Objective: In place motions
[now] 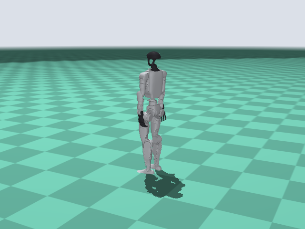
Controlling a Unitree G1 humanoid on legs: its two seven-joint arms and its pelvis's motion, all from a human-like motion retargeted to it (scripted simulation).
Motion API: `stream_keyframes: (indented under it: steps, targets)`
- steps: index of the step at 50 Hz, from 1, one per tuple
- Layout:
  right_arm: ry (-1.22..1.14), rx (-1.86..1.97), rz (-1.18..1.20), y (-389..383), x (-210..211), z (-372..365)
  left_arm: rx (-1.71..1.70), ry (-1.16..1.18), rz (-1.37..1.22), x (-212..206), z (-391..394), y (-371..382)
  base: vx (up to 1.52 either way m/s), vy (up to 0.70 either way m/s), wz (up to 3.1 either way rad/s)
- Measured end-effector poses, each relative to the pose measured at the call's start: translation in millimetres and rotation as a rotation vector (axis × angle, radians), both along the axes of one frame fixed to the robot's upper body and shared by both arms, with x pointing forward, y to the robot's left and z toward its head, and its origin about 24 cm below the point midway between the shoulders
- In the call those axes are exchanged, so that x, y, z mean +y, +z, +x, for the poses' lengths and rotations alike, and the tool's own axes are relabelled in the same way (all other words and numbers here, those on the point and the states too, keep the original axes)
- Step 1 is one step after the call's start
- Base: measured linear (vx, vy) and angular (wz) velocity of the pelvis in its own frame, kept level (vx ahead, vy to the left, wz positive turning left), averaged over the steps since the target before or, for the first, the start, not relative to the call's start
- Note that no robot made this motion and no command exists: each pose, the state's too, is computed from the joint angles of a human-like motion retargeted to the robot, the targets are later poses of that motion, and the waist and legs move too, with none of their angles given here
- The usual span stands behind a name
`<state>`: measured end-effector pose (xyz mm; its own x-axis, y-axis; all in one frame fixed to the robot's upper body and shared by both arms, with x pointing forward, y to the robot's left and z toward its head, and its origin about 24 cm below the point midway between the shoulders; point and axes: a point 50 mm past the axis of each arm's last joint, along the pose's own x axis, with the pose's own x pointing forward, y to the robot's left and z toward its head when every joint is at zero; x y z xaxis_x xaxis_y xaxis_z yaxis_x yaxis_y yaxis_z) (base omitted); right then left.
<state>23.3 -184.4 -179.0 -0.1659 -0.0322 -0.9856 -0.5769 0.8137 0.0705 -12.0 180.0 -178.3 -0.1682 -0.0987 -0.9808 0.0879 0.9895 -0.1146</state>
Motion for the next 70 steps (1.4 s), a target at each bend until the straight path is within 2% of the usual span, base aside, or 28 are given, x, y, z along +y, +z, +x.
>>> stream_keyframes:
  steps: [18,25,30,35,37,43,47,50,55,57,63,67,70]
  targets:
    - [-0.051,0.006,-0.032,1,-8,-5,-0.048,-0.035,-0.04,4,20,0,-0.02,-0.01,-0.02]
    - [-0.255,0.019,-0.021,2,-15,-22,-0.226,-0.238,-0.019,10,90,6,0.0,-0.18,0.58]
    - [-0.359,0.097,-0.062,5,-25,-46,-0.262,-0.351,-0.039,-9,98,5,0.42,-0.09,3.77]
    - [-0.244,0.113,-0.138,8,-40,-56,-0.258,-0.525,0.069,14,92,6,0.54,-0.18,4.18]
    - [-0.208,0.129,-0.163,10,-46,-62,-0.261,-0.487,0.071,14,84,4,0.65,-0.17,1.95]
    - [-0.164,0.161,-0.235,14,-60,-65,-0.2,-0.129,0.04,-2,45,-2,0.68,-0.11,1.31]
    - [-0.216,0.056,-0.239,11,-59,-49,-0.232,-0.196,0.207,18,38,-1,0.63,-0.14,1.79]
    - [-0.267,-0.014,-0.182,7,-49,-35,-0.213,-0.267,0.241,30,37,1,0.63,-0.21,1.97]
    - [-0.362,-0.061,-0.034,0,-8,-9,-0.129,-0.29,0.223,50,34,5,0.33,-0.35,2.59]
    - [-0.275,-0.103,0.007,0,-1,8,-0.12,-0.25,0.23,56,37,7,0.18,-0.41,3.25]
    - [0.265,-0.236,0.006,6,-2,53,-0.113,-0.141,0.212,64,41,10,0.06,-0.34,0.83]
    - [0.336,-0.278,-0.014,7,-1,57,-0.102,-0.142,0.183,63,44,10,-0.01,-0.12,-0.53]
    - [0.234,-0.254,0.008,6,0,49,-0.116,-0.153,0.155,51,49,7,-0.22,-0.06,0.28]
